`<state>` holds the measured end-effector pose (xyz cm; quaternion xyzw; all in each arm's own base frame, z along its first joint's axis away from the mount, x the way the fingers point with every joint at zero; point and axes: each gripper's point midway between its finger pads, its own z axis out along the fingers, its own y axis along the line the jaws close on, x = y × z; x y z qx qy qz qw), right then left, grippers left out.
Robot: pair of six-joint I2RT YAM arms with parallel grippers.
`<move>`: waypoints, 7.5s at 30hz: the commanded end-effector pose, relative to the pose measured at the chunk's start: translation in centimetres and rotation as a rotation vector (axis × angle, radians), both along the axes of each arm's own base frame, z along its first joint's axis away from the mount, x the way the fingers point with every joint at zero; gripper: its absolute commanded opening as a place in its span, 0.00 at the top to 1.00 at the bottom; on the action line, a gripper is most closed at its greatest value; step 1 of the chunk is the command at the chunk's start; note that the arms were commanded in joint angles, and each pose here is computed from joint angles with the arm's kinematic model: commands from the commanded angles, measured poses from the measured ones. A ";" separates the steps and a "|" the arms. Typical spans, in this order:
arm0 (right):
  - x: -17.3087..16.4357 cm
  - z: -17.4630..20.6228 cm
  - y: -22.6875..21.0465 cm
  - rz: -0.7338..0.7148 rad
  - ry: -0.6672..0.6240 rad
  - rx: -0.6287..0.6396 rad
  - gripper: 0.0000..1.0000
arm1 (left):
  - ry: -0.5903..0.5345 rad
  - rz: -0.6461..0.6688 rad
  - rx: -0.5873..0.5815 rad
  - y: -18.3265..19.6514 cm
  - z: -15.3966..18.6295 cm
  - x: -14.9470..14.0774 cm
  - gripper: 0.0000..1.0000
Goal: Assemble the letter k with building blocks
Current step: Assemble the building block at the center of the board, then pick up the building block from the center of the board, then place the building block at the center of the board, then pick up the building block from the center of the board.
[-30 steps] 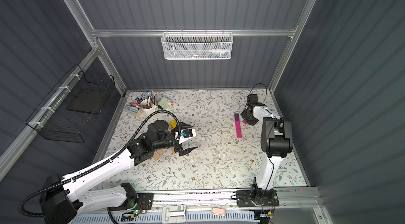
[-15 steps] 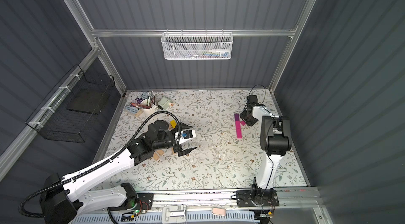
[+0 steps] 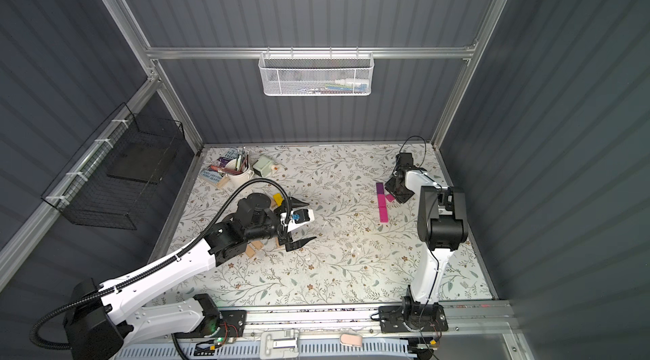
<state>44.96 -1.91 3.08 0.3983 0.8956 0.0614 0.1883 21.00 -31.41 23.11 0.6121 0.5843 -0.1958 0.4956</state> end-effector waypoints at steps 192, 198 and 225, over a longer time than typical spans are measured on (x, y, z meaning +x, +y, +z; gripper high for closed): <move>-14.7 17.9 9.6 0.488 -0.418 0.058 0.07 | 0.631 0.869 -0.120 -6.0 -5.9 12.1 0.61; -13.0 14.4 13.0 0.652 -0.226 0.019 0.16 | 0.576 0.623 -0.163 -0.4 -0.9 7.9 0.63; -7.0 0.8 21.2 0.719 0.104 -0.136 0.45 | 0.189 0.188 0.211 6.9 -3.6 -1.8 0.00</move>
